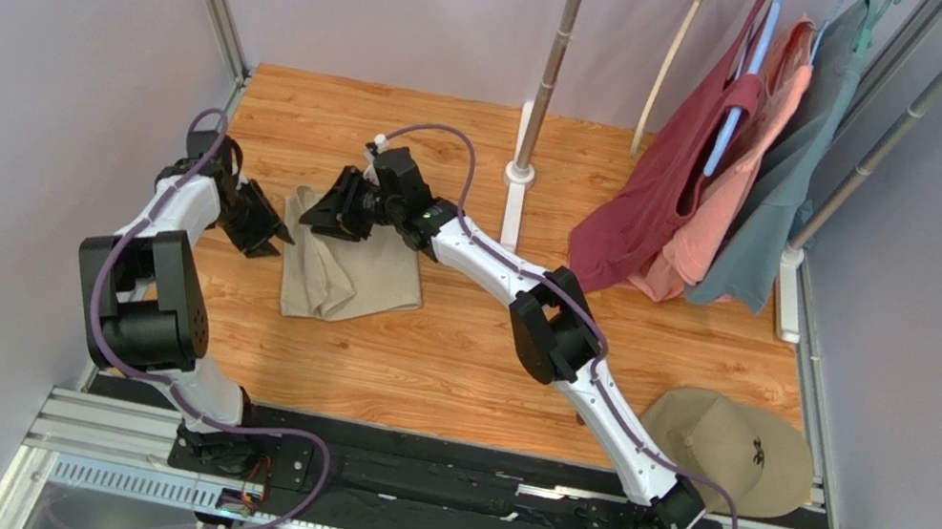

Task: Fold the napkin into a case and place the utensils inside
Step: Fold the rectangle-folded napkin at the center of the board, then move the square-folded napkin to the center of the board.

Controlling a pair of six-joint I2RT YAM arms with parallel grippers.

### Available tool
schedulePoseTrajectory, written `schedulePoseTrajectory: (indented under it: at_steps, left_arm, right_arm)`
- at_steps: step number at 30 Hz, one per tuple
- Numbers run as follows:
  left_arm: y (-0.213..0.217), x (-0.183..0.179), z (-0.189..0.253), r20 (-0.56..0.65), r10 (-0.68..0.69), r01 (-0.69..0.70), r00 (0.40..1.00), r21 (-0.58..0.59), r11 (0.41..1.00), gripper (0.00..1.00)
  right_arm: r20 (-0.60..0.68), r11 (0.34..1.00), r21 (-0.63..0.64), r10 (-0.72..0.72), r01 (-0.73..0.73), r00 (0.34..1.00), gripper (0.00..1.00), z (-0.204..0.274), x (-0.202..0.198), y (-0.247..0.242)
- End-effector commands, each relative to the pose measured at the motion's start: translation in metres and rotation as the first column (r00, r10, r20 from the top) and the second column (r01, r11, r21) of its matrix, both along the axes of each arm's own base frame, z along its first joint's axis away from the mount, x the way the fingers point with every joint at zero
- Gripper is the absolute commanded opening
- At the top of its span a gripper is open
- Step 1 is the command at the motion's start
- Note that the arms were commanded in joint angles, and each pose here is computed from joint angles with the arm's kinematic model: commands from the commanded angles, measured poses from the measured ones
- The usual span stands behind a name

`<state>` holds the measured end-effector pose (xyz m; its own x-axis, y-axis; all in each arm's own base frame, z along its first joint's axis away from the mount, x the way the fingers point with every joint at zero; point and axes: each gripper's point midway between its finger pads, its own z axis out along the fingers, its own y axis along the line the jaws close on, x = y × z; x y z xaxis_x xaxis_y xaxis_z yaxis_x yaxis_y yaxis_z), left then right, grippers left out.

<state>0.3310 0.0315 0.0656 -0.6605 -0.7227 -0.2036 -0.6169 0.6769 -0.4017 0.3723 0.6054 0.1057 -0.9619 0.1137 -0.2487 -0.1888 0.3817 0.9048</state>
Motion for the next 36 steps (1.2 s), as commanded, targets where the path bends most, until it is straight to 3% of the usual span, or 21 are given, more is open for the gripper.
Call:
schedulePoseTrajectory:
  at_steps: [1, 2, 3, 6, 7, 8, 11, 14, 18, 22, 25, 30, 32, 36]
  left_arm:
    - [0.016, 0.002, 0.020, 0.049, 0.028, -0.028, 0.998, 0.003, 1.000, 0.43]
    - [0.022, 0.004, 0.028, 0.071, 0.042, -0.043, 0.997, 0.009, 0.999, 0.43]
    - [0.032, 0.003, 0.033, 0.085, 0.064, -0.066, 0.994, 0.028, 0.997, 0.43]
    - [0.040, 0.005, 0.059, 0.156, 0.043, -0.057, 0.987, 0.085, 0.995, 0.39]
    - [0.039, 0.007, 0.070, 0.189, 0.029, -0.048, 0.982, 0.100, 0.994, 0.38]
    - [0.036, 0.008, 0.073, 0.201, 0.010, -0.031, 0.980, 0.104, 0.994, 0.37]
    - [0.001, 0.027, 0.076, 0.225, -0.135, 0.116, 0.965, 0.093, 0.989, 0.33]
    - [-0.043, 0.044, 0.065, 0.140, -0.292, 0.280, 0.946, 0.098, 0.955, 0.22]
    - [-0.068, 0.066, 0.047, 0.040, -0.384, 0.372, 0.922, 0.172, 0.912, 0.20]
    - [-0.086, 0.082, 0.019, -0.113, -0.447, 0.461, 0.887, 0.197, 0.865, 0.20]
    - [-0.095, 0.079, 0.009, -0.156, -0.449, 0.473, 0.880, 0.203, 0.857, 0.18]
    - [-0.107, 0.076, 0.036, -0.009, -0.439, 0.432, 0.899, 0.196, 0.881, 0.21]
    - [-0.109, 0.071, 0.055, 0.036, -0.449, 0.434, 0.893, 0.204, 0.878, 0.24]
    - [-0.118, 0.062, 0.085, 0.110, -0.485, 0.462, 0.867, 0.185, 0.867, 0.28]
  right_arm:
    - [0.057, 0.994, 0.074, 0.075, -0.079, 0.996, 0.58, 0.038, -0.004, 0.004]
    - [0.062, 0.994, 0.056, 0.091, -0.094, 0.994, 0.67, 0.041, -0.003, -0.004]
    - [0.050, 0.994, 0.025, 0.103, -0.105, 0.993, 0.70, 0.031, -0.005, -0.012]
    - [0.132, 0.994, -0.034, 0.112, -0.108, 0.985, 0.70, 0.057, 0.000, -0.046]
    - [0.110, 0.989, -0.094, 0.123, -0.112, 0.986, 0.70, 0.035, -0.006, -0.060]
    - [0.168, 0.986, -0.123, 0.133, -0.113, 0.977, 0.71, 0.053, -0.006, -0.076]
    - [0.178, 0.956, -0.267, 0.174, -0.123, 0.969, 0.71, 0.029, -0.018, -0.109]
    - [0.153, 0.935, -0.325, 0.198, -0.140, 0.968, 0.62, 0.009, -0.039, -0.134]
    - [0.089, 0.926, -0.330, 0.227, -0.186, 0.970, 0.35, -0.014, -0.059, -0.143]
    - [0.087, 0.911, -0.379, 0.213, -0.166, 0.973, 0.29, -0.038, -0.060, -0.150]
    - [0.093, 0.898, -0.414, 0.202, -0.147, 0.975, 0.29, -0.058, -0.051, -0.156]
    - [0.095, 0.833, -0.547, 0.164, -0.086, 0.982, 0.24, -0.088, -0.031, -0.197]
    - [0.111, 0.771, -0.636, 0.127, -0.028, 0.986, 0.24, -0.105, -0.011, -0.229]
    - [0.186, 0.719, -0.692, 0.095, 0.062, 0.978, 0.23, -0.110, 0.038, -0.255]
